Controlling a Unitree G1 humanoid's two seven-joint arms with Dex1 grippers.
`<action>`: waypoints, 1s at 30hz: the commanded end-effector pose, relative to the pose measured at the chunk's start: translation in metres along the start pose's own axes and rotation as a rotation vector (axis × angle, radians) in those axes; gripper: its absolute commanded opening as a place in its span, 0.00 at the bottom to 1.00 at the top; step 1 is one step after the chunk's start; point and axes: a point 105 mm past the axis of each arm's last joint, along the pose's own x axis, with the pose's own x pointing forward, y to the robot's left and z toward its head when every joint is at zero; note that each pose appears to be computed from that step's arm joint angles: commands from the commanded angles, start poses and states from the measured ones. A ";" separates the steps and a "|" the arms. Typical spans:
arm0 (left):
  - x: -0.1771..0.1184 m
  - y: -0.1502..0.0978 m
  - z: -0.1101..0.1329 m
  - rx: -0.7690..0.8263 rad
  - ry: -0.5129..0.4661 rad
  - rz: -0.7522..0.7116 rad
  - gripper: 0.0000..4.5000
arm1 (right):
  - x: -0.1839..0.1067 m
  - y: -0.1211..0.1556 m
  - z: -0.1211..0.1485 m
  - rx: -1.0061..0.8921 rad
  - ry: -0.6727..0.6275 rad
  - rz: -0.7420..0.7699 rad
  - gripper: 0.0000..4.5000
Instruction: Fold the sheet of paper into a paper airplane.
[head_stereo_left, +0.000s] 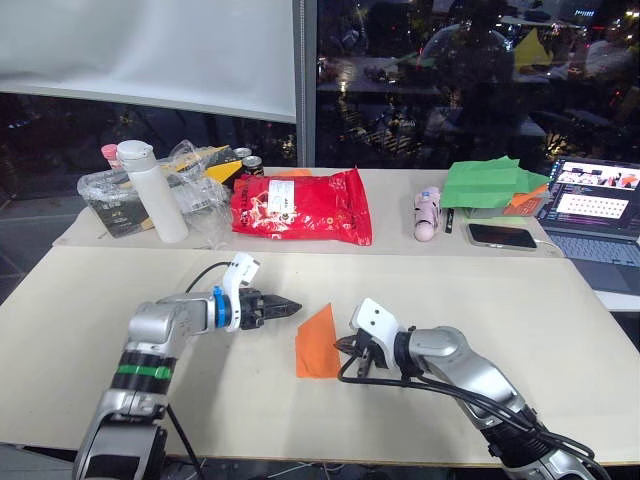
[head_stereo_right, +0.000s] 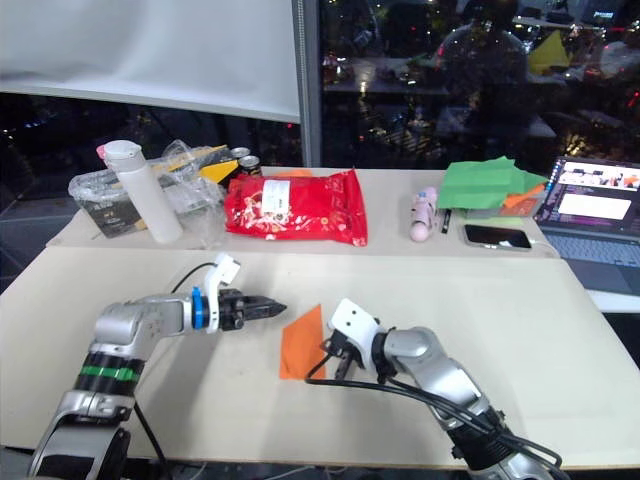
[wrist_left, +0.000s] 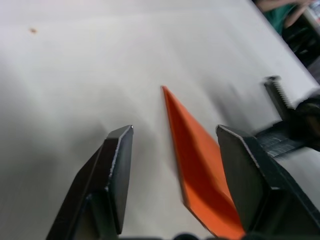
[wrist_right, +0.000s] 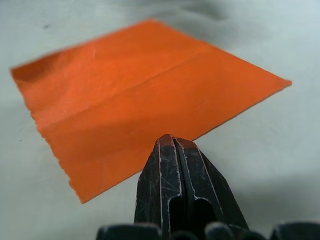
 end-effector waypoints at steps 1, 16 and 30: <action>0.004 0.000 -0.001 -0.077 0.098 -0.028 0.62 | -0.008 -0.004 0.013 -0.018 -0.048 -0.036 0.00; 0.032 -0.018 0.014 -0.188 0.224 -0.139 0.62 | -0.012 -0.006 0.016 0.013 -0.066 -0.084 0.00; 0.029 -0.035 0.007 -0.338 0.312 -0.230 0.00 | -0.022 -0.014 0.016 0.046 -0.081 -0.127 0.00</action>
